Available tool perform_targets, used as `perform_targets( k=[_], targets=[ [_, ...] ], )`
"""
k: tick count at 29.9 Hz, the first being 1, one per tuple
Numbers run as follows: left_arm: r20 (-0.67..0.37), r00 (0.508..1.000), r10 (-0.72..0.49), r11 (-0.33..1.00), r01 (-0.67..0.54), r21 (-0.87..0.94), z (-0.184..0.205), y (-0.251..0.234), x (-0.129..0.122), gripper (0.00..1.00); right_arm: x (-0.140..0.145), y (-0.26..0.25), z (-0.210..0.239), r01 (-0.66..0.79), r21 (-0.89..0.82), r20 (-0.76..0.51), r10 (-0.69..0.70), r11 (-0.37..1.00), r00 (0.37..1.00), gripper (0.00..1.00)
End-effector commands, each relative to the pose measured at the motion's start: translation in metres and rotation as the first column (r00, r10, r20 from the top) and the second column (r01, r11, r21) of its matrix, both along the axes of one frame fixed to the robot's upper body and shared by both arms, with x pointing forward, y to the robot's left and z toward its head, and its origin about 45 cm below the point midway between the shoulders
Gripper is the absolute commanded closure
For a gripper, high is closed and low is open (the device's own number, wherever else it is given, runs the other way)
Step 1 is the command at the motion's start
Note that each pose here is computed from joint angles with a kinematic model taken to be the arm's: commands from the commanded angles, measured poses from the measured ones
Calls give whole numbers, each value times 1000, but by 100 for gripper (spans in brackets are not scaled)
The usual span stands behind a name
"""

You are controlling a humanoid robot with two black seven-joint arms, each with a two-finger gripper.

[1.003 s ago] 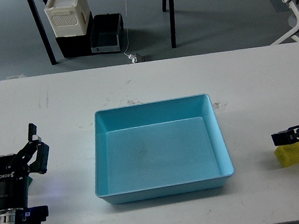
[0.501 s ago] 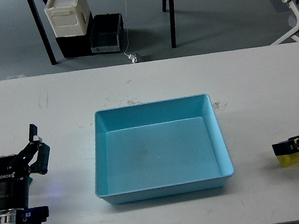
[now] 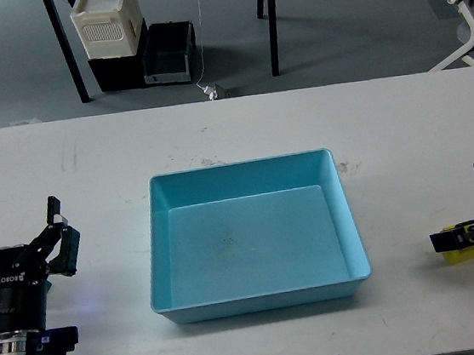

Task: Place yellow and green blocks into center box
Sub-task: 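Close the right gripper on the yellow cube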

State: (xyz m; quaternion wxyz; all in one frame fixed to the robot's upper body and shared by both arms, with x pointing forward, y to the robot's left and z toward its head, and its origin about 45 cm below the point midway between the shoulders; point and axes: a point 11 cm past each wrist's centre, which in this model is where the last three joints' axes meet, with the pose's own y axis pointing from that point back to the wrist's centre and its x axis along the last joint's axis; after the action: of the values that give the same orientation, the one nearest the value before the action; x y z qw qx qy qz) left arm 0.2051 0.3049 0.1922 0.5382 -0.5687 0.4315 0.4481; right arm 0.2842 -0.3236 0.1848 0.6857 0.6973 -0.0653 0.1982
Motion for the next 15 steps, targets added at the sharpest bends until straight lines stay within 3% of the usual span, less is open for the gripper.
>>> perform_targets(
  k=[1, 11, 12, 15],
  targets=[
    [-8, 1000, 2, 1000, -2, 0, -3, 1, 0, 0, 2, 2, -7, -4, -7, -4, 4, 1000, 1000, 0],
    [-8, 1000, 3, 1000, -3, 0, -3, 1, 0, 0, 4, 16, -20, -22, 7, -19, 22, 1000, 1000, 2],
    [-8, 1000, 2, 1000, -2, 0, -3, 1, 0, 0, 5, 16, -19, -30, 1, -13, 30, 1000, 999, 10],
    [-8, 1000, 2, 1000, -2, 0, -3, 1, 0, 0, 6, 13, -20, -71, -43, 17, 72, 997, 997, 56]
  ],
)
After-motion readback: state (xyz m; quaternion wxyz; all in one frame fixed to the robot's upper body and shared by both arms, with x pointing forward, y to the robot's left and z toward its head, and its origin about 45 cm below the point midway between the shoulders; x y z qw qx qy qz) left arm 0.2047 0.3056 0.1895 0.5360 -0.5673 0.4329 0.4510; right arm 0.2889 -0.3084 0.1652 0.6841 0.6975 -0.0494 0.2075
